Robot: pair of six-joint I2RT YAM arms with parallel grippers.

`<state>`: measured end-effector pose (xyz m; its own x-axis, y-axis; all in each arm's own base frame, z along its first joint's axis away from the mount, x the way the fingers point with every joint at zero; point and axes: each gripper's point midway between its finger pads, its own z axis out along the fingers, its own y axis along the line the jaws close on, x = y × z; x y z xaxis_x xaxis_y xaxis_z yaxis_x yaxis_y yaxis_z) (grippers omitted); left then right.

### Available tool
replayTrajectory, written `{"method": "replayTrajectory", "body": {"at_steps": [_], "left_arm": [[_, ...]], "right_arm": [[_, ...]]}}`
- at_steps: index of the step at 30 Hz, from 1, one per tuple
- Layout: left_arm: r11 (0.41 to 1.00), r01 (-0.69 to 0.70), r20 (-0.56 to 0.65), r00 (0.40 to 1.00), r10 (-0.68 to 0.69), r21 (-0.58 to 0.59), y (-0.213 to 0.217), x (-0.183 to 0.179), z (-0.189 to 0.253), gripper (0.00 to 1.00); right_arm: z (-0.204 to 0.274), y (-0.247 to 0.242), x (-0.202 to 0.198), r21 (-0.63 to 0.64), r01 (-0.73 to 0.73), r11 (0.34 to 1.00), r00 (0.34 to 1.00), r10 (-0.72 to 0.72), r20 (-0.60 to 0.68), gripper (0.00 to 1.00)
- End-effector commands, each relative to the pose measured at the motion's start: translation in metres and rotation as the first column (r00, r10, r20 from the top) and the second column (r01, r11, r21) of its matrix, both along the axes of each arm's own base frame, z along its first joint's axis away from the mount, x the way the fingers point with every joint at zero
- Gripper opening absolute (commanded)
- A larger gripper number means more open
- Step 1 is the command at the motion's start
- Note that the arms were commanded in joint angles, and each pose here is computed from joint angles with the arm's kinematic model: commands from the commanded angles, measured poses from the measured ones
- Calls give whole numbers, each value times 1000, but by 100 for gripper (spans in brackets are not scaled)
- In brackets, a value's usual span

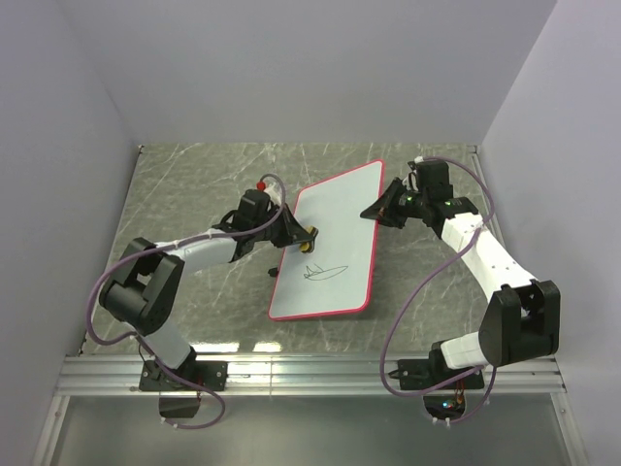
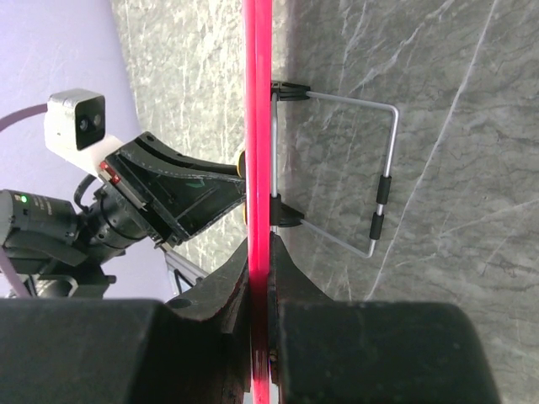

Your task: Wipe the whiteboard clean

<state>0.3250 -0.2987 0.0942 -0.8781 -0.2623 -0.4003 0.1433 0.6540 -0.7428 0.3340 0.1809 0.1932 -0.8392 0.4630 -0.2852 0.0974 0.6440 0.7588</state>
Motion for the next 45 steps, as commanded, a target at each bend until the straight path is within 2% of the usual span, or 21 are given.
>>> {"method": "replayTrajectory", "body": {"at_steps": [1, 10, 15, 21, 26, 30, 38, 41, 45], "left_arm": [[964, 52, -315, 949, 34, 262, 40, -76, -115, 0], [929, -26, -359, 918, 168, 368, 81, -89, -129, 0], [936, -5, -353, 925, 138, 353, 74, -105, -117, 0], [930, 98, -320, 947, 23, 355, 31, -135, -82, 0], [947, 159, -287, 955, -76, 280, -11, -160, -27, 0], [965, 154, -251, 963, -98, 212, -34, -163, 15, 0], [975, 182, -232, 961, -149, 125, -69, -169, 62, 0], [975, 187, -222, 962, -157, 122, -83, -164, 78, 0], [978, 203, -176, 966, -190, 55, -109, -156, 115, 0]], "right_arm": [[35, 23, -12, 58, -121, 991, 988, 114, 108, 0], [39, 21, -14, 48, -120, 992, 986, 114, 118, 0], [45, 21, -11, 43, -115, 992, 986, 109, 127, 0], [44, 22, -5, 42, -109, 993, 987, 103, 127, 0], [39, 16, 0, 17, -59, 998, 992, 56, 116, 0], [34, 7, 5, -19, 1, 1000, 994, 1, 114, 0], [27, -5, 11, -43, 111, 993, 990, -107, 93, 0], [27, -7, 13, -39, 140, 989, 987, -136, 88, 0], [25, -8, 14, -31, 161, 987, 984, -158, 78, 0]]}}
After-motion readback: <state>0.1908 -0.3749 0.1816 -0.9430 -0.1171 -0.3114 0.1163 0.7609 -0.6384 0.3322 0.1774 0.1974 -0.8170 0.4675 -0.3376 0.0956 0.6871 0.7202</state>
